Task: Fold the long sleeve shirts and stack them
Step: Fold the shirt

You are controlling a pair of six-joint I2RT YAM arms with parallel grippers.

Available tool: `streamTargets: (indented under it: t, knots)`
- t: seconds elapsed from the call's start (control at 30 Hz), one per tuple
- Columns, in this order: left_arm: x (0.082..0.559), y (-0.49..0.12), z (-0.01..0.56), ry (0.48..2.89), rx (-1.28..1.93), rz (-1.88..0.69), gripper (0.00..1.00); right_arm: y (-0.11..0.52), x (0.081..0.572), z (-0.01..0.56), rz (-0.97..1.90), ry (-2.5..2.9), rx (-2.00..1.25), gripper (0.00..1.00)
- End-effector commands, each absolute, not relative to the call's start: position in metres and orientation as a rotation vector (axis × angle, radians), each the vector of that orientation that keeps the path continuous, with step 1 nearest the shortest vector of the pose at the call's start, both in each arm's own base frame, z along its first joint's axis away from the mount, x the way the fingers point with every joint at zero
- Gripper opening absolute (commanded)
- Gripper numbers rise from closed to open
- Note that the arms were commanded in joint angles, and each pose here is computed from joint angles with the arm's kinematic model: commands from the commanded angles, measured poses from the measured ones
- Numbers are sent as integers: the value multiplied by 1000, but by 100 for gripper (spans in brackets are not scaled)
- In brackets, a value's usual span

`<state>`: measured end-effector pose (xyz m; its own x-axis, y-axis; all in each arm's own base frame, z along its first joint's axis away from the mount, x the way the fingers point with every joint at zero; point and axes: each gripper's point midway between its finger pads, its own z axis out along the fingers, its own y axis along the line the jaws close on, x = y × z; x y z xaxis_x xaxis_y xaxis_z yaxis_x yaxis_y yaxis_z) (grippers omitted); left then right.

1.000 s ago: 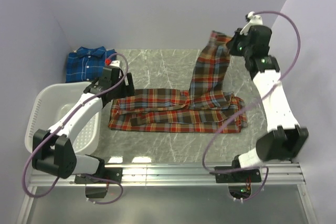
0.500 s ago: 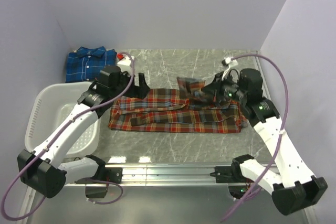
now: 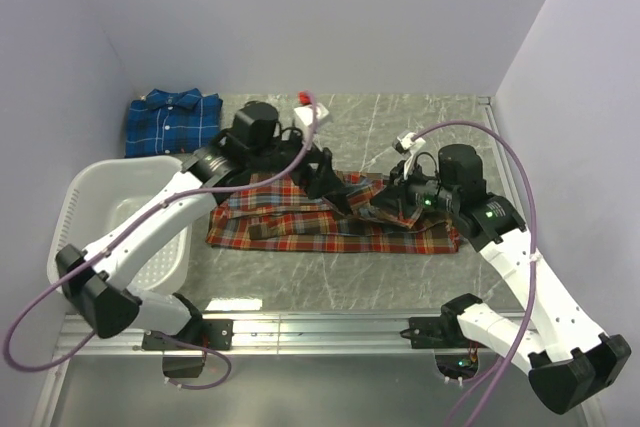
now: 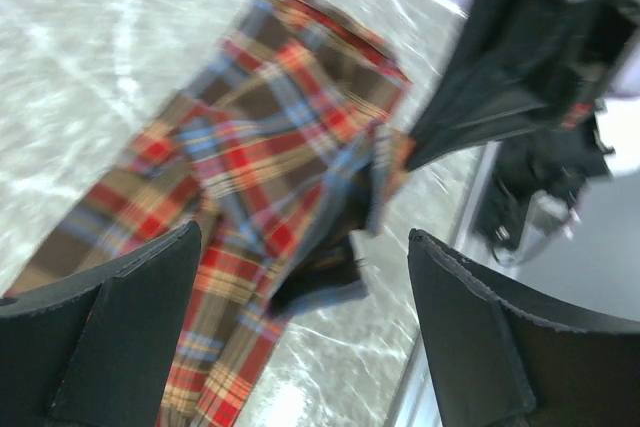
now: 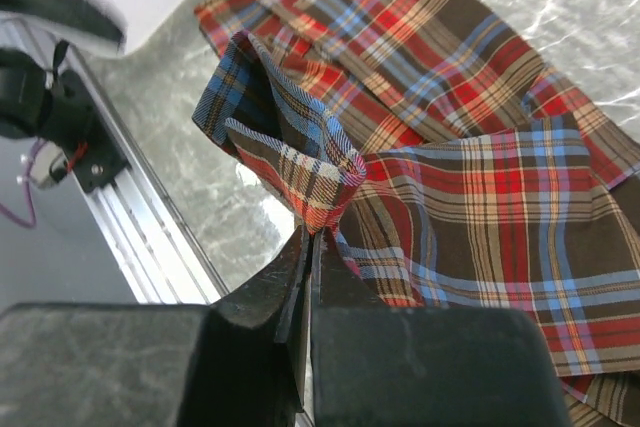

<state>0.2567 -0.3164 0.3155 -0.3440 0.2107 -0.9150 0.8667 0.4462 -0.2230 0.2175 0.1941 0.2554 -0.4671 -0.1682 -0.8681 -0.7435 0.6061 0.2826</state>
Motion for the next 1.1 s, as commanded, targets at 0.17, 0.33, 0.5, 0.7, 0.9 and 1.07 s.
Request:
streamTargets:
  t: [0.17, 0.33, 0.5, 0.7, 0.9, 1.07]
  knots:
    - [221, -364, 294, 1797, 1263, -1011, 86, 199, 216, 271, 804, 1903, -796, 0]
    - [212, -372, 278, 1840, 1342, -1006, 77, 200, 216, 271, 807, 1898, -801, 0]
    - [214, -377, 271, 1845, 1366, -987, 58, 202, 215, 271, 818, 1893, -812, 0]
    - [208, -383, 291, 1790, 1368, -1038, 1, 197, 218, 270, 787, 1895, -769, 14]
    - [183, -384, 318, 1711, 1387, -1099, 1, 170, 235, 299, 629, 1864, -548, 44]
    - [150, -391, 323, 1680, 1447, -1191, 1, 129, 251, 330, 450, 1771, -278, 59]
